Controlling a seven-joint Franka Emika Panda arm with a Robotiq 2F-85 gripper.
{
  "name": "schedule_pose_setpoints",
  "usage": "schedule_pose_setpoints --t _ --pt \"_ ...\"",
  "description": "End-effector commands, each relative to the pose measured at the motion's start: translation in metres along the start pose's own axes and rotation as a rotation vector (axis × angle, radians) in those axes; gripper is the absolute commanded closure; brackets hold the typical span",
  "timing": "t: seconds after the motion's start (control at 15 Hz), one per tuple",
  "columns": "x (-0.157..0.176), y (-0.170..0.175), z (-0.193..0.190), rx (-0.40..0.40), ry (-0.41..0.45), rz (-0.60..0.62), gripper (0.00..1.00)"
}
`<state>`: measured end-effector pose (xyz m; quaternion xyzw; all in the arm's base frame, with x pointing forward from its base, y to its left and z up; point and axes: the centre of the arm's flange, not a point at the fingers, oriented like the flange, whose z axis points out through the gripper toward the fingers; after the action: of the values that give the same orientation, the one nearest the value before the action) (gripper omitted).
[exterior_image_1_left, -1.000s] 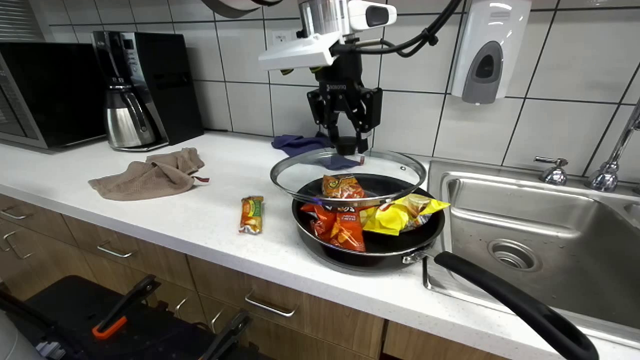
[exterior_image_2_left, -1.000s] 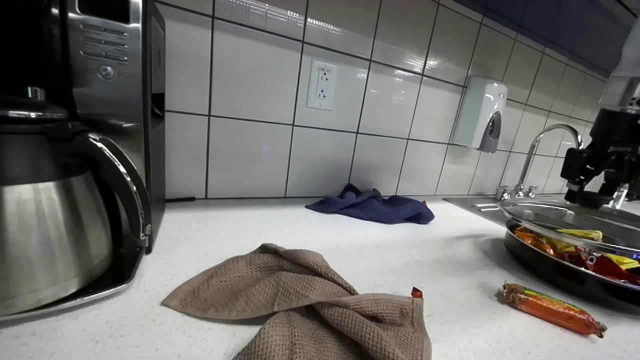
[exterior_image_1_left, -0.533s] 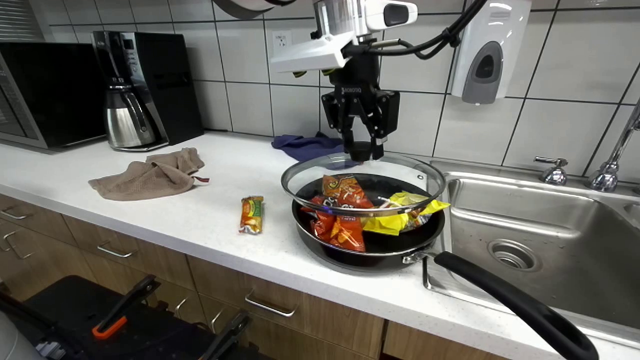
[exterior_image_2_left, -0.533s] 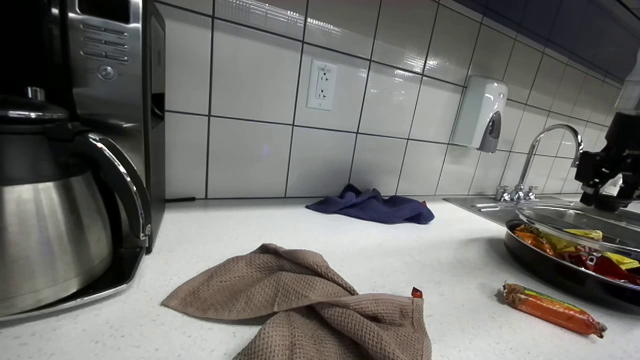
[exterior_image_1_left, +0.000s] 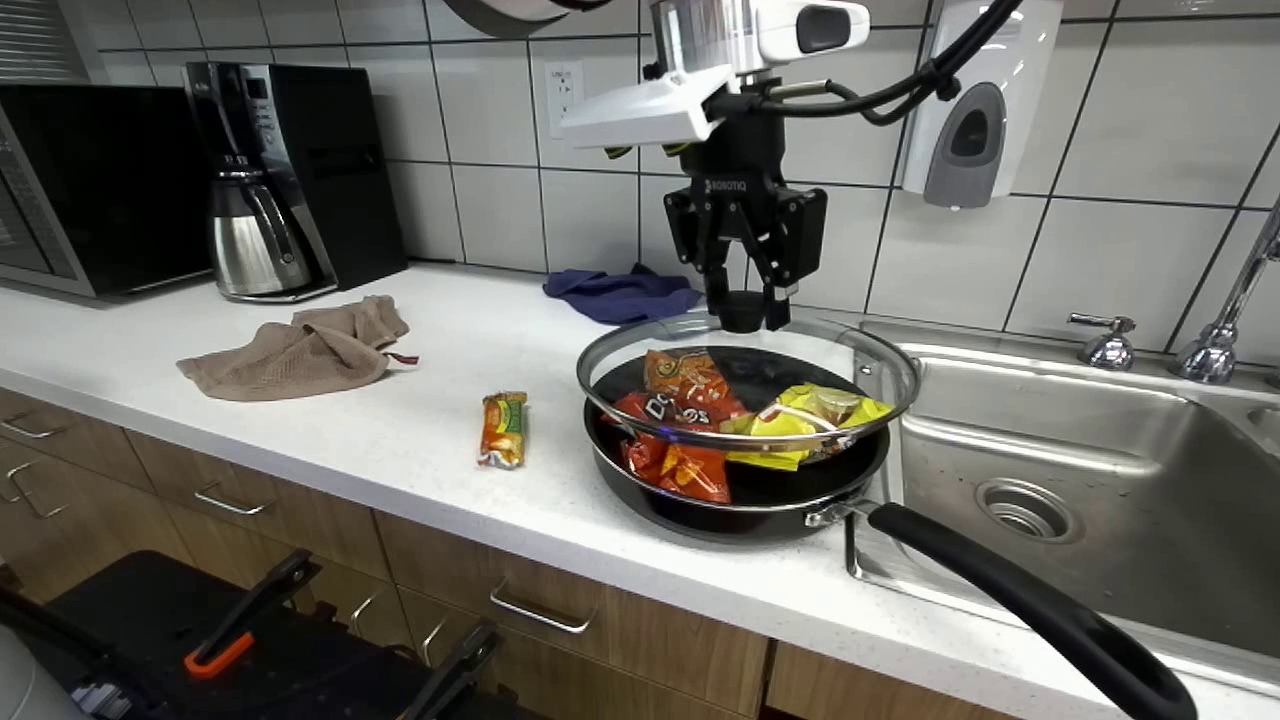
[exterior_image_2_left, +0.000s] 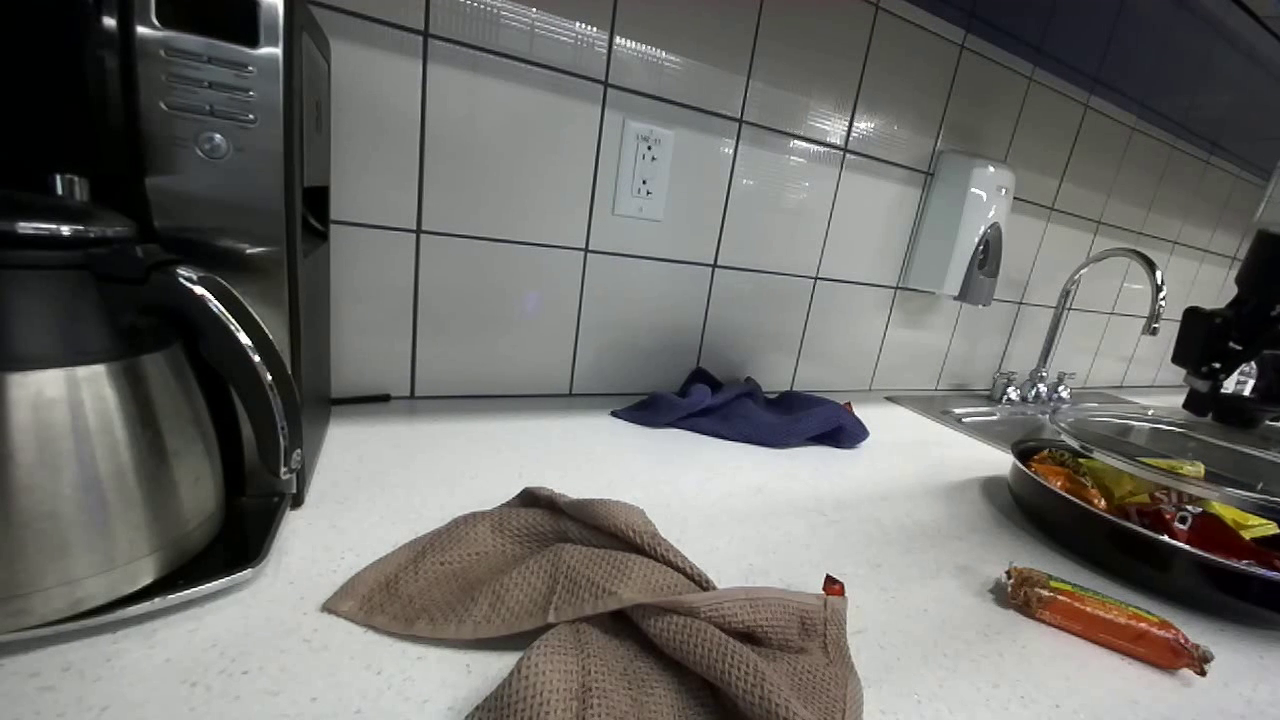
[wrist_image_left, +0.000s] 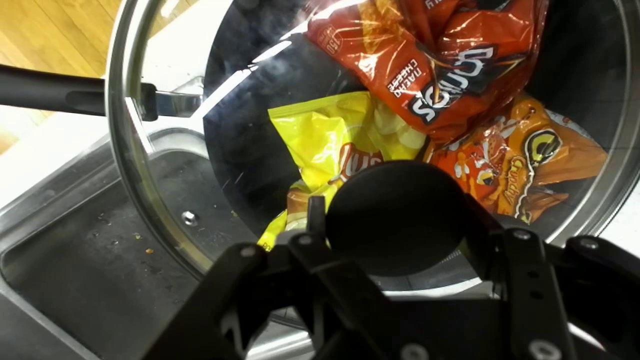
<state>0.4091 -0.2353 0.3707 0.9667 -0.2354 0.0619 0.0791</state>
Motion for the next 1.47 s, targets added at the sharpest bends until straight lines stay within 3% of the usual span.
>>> schedule_pose_setpoints --t 0.0,1.4 --pt "0.002 0.003 -0.005 -0.009 0.052 0.018 0.61" --pt "-0.002 -0.015 0.032 0.042 0.146 -0.007 0.61"
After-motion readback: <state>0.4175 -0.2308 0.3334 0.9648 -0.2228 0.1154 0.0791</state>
